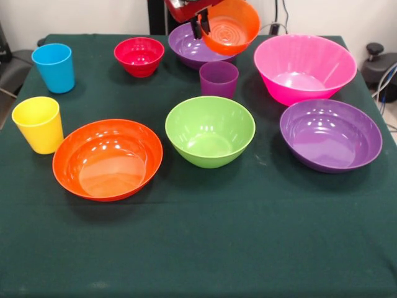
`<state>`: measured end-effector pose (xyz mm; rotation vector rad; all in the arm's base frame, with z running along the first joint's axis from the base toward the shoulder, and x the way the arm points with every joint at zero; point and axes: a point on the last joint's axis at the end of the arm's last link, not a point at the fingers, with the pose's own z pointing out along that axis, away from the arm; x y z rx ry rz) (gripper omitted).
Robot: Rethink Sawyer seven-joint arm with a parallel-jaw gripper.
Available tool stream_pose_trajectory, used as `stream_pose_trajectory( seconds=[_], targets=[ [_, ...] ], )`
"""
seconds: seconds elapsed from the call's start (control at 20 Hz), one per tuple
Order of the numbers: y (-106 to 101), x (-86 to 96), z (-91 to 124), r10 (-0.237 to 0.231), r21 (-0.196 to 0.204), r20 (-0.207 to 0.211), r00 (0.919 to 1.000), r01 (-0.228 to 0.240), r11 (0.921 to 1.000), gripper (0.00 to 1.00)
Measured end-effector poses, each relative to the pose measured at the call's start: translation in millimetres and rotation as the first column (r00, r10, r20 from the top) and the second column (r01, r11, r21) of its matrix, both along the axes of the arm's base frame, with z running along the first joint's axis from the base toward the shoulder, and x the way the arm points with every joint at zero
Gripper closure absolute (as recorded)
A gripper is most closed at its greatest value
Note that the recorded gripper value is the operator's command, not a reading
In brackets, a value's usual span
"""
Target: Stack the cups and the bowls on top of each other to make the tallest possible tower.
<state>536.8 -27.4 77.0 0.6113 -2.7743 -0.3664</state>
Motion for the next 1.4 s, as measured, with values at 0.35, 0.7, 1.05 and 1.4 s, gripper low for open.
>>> stream_pose_trajectory(
  seconds=[0.35, 0.7, 1.05, 1.4],
  targets=[
    [7, 1.7, 1, 0.014, 0.005, 0.005, 0.9999, -0.014, 0.9999, 1.0],
    [15, 7.2, 9, 0.038, -0.01, 0.026, 0.9989, -0.038, 0.9992, 1.0],
    [25, 8.0, 8, 0.057, -0.008, 0.028, 0.998, -0.057, 0.9983, 1.0],
    [25, 16.8, 7, 0.062, -0.016, 0.058, 0.9964, -0.061, 0.998, 1.0]
  ],
)
